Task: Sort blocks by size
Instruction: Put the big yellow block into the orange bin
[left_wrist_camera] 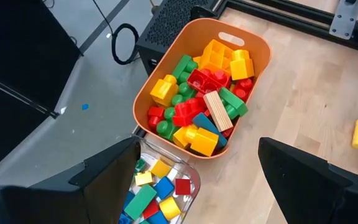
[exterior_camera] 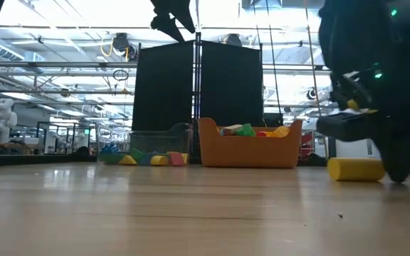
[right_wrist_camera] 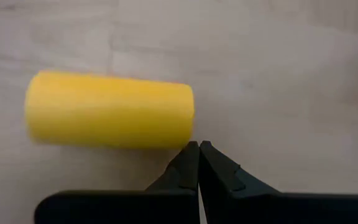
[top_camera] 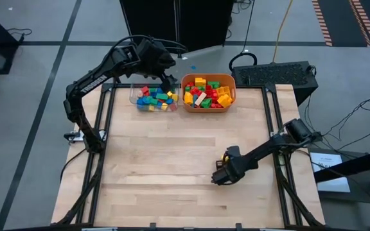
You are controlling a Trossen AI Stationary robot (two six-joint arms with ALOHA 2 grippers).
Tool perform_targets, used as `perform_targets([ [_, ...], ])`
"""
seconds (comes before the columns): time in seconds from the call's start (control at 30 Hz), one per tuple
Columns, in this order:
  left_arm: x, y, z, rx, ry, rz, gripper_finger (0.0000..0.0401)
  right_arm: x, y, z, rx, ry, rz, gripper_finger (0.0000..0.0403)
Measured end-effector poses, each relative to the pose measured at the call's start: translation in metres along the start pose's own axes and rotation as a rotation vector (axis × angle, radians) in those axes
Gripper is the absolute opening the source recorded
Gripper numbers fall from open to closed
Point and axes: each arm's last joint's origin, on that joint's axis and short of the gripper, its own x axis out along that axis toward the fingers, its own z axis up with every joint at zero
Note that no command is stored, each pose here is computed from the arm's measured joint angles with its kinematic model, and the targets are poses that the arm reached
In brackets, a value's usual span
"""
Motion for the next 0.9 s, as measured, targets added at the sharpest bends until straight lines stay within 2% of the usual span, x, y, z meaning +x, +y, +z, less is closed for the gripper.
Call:
perform_targets([
  [0.4,0.005,-0.007,-0.005,0.015,0.04,-0.014,0.0338,0.004,0.024,0.017,-0.15,-0.066,0.157,0.0],
  [0.53,0.007,-0.007,-0.005,0.014,0.043,-0.014,0.0338,0.002,0.033,0.019,-0.183,-0.098,0.242,0.0],
  [0.73,0.006,-0.01,-0.004,-0.078,0.028,-0.019,0.0338,-0.002,0.052,0.025,-0.204,-0.146,0.41,0.0],
  [0.9,0.006,-0.013,0.0,-0.08,-0.005,-0.024,0.0338,-0.004,0.066,0.037,-0.288,-0.171,0.507,0.0],
])
